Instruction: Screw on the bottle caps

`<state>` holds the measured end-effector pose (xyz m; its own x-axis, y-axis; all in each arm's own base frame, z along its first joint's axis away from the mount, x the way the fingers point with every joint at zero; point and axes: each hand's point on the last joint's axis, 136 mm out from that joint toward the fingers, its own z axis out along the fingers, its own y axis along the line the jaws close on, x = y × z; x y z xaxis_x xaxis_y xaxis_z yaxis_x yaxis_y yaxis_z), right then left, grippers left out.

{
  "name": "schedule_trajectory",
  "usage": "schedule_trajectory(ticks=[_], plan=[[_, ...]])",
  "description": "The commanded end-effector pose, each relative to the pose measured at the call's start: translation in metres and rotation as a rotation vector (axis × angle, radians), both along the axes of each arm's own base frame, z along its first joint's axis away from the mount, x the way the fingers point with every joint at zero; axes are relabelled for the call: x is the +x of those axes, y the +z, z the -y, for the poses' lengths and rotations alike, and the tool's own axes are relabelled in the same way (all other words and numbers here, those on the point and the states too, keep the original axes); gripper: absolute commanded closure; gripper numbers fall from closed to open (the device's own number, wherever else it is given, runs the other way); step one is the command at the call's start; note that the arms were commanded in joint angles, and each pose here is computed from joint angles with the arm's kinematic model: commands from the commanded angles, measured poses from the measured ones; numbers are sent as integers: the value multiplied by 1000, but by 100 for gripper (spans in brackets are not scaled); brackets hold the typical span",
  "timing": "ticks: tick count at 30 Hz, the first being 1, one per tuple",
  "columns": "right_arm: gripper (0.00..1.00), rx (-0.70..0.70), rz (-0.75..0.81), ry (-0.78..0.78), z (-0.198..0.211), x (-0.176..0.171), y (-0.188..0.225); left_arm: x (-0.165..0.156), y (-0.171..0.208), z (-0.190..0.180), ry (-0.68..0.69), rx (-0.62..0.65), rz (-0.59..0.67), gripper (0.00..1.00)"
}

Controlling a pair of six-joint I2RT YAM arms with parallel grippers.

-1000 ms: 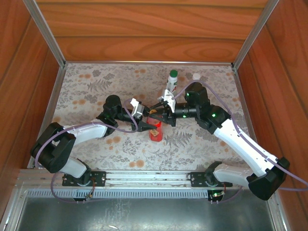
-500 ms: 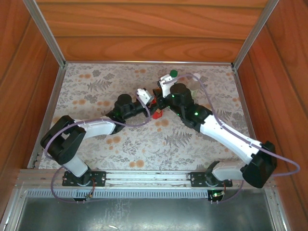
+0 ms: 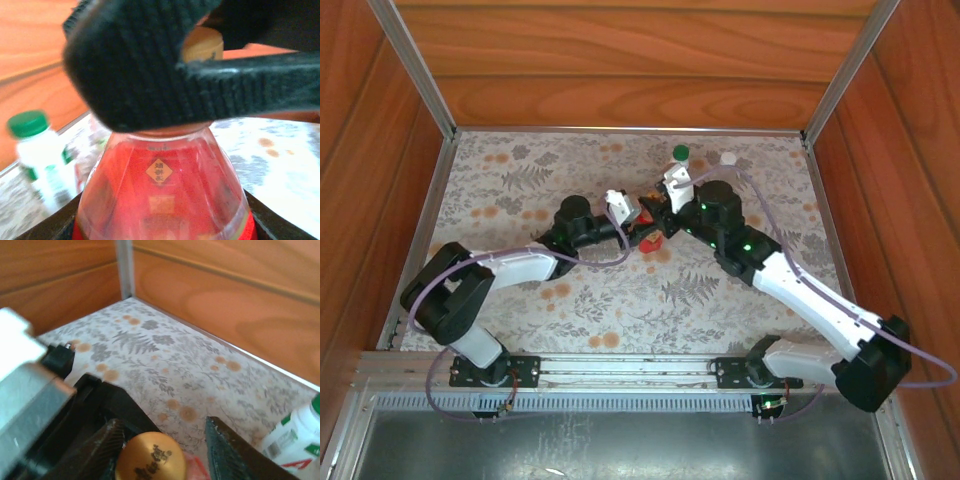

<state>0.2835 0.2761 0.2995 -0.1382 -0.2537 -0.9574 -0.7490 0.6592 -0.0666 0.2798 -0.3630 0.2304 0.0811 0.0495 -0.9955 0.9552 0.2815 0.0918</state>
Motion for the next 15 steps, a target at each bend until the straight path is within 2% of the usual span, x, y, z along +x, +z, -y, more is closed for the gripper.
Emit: schedule_trajectory(ticks=[1,3,7,10,15], plan=[[44,-43,-5,261,-5,-48,4,-56,30,-7,-298,-66,91,44],[39,-57,-28,346,-4,-68,4,-70,31,-13,-381,-69,78,44],[39,-46,-83,467,-4,-97,10,-96,29,-21,-528,-60,44,44],[39,0,-122,572,-10,-115,19,-102,24,-23,-572,-51,25,44],[45,9,-161,631,-19,-117,24,-107,23,-22,-622,-46,-5,44]])
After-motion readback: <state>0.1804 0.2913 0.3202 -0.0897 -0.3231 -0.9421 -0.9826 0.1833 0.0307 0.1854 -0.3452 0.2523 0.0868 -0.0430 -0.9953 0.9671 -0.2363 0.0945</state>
